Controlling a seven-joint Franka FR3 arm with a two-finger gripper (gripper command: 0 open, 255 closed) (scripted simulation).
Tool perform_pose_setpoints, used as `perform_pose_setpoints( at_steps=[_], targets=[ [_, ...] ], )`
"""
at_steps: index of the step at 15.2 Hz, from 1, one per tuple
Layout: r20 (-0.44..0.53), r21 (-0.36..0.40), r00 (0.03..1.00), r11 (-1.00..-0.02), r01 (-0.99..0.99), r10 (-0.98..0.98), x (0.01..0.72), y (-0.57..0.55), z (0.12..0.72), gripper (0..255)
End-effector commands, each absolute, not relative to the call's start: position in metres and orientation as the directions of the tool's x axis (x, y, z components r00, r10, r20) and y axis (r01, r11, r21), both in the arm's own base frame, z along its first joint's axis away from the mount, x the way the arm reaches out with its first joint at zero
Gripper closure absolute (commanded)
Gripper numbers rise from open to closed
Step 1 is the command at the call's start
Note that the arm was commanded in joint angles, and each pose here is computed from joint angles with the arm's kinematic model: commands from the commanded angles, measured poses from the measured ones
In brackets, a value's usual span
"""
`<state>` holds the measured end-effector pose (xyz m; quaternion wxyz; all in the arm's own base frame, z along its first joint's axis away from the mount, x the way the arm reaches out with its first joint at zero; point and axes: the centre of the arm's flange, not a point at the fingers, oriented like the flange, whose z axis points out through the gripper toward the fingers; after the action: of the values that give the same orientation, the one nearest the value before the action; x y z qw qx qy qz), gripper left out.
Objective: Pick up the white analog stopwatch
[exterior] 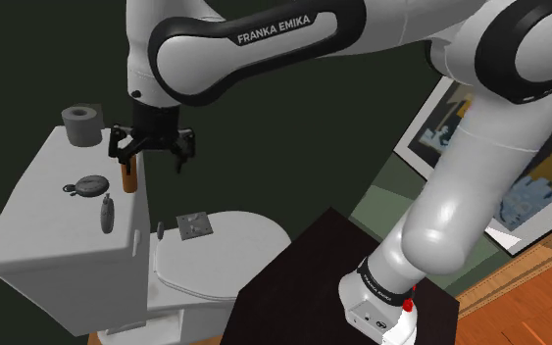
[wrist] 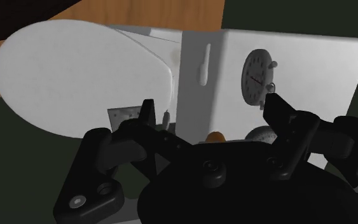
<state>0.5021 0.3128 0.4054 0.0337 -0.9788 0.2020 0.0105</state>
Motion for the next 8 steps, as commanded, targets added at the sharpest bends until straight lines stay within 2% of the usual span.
perform_pose_setpoints(
  at_steps=[1, 8],
  targets=[
    [-0.047, -0.057, 0.906, -0.905, -0.422, -0.420, 0.512, 0.330, 0.390, 0],
    [-0.090, -0.038, 0.863, -0.864, -0.501, -0.497, 0.566, 0.385, 0.334, 0]
  ],
)
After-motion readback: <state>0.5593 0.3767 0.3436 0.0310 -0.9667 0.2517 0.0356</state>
